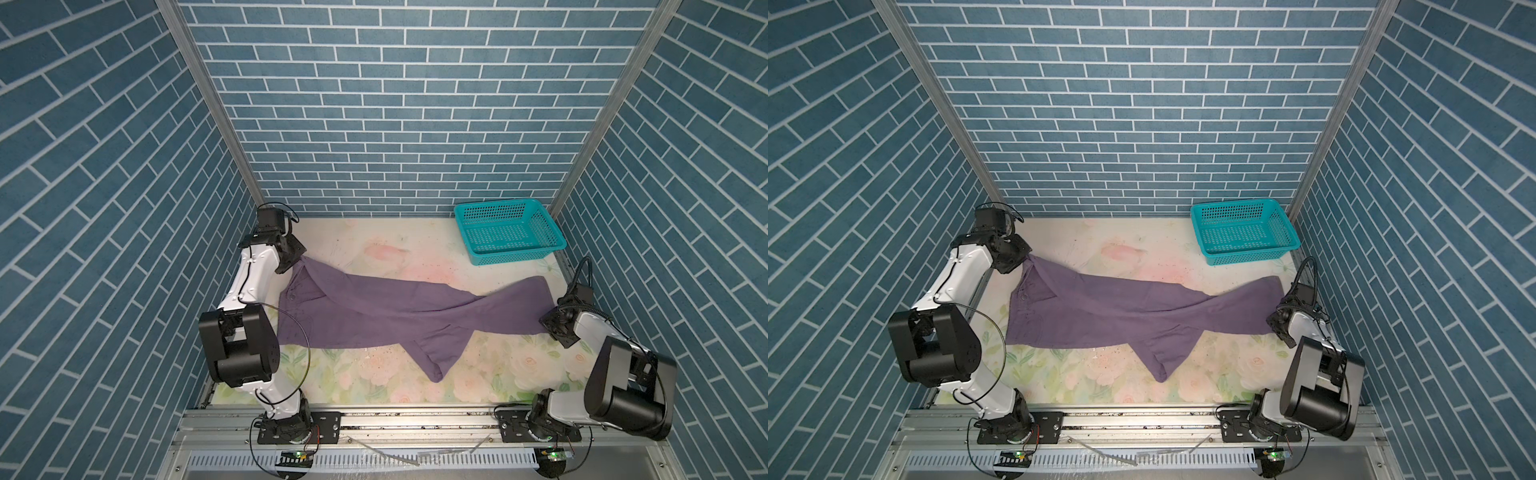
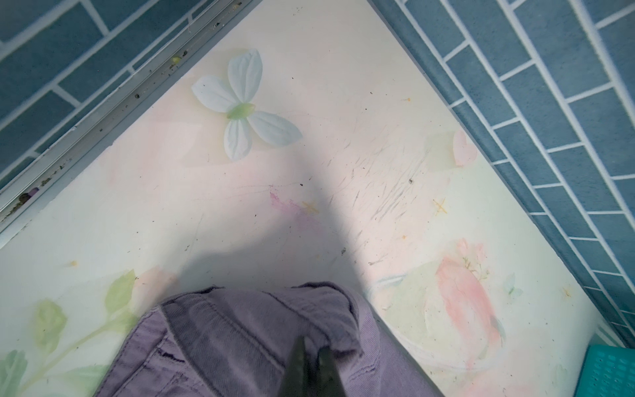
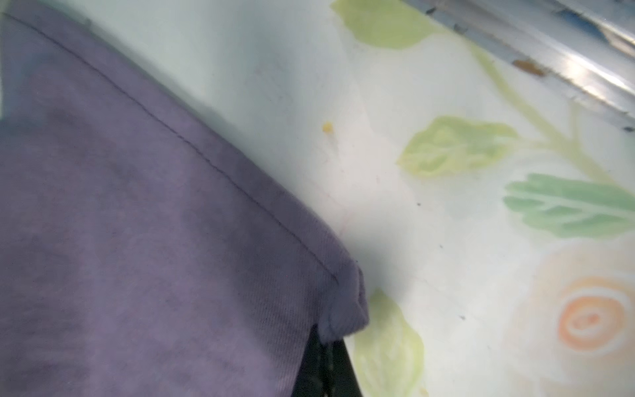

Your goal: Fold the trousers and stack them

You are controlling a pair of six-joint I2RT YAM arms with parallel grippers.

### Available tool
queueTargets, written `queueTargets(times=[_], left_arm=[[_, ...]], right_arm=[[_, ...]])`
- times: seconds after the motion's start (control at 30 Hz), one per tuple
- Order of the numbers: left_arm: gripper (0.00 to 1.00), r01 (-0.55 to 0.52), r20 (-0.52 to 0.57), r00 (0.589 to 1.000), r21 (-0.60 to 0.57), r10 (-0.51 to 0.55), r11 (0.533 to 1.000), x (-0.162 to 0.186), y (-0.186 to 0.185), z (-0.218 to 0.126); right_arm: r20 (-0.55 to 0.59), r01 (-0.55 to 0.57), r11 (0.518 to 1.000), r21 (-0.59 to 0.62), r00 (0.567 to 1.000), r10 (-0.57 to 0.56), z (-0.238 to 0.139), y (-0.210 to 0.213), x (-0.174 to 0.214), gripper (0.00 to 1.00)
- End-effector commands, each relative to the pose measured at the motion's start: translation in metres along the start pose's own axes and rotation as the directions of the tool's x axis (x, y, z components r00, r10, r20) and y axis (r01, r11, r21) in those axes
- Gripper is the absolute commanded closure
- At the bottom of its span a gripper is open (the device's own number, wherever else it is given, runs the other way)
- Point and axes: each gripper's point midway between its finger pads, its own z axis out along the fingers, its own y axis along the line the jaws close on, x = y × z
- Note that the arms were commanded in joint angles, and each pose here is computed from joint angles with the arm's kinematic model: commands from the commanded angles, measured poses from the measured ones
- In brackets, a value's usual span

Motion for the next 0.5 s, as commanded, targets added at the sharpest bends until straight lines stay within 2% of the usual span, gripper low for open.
queueTargets(times=[0.0,0.13,0.27,0.37,0.47], left_arm=[[1.00,0.024,0.054,0.998,-0.003,-0.024,1.000,-0.004,0.006,-0.026],[1.00,0.037,0.099,0.994,0.010,-0.038,0.999,-0.017,0.006,-0.049],[1.00,0.044,0.140,0.989,0.016,-0.046,0.999,-0.029,0.005,-0.068],[1.00,0.039,0.162,0.986,0.008,-0.040,0.999,-0.039,0.003,-0.075],[1.00,0.032,0.159,0.987,0.015,-0.034,0.999,-0.048,-0.005,-0.069]], right_arm=[[0.156,-0.024,1.000,-0.010,0.987,0.025,-0.057,0.004,-0.038,1.00],[0.347,-0.035,0.999,-0.005,0.937,0.034,-0.120,-0.001,-0.073,1.00],[0.459,-0.050,0.998,-0.028,0.886,0.057,-0.163,0.000,-0.096,1.00],[0.503,-0.059,0.997,-0.042,0.862,0.072,-0.176,0.005,-0.110,1.00],[0.493,-0.068,0.996,-0.063,0.866,0.090,-0.167,0.015,-0.121,1.00]])
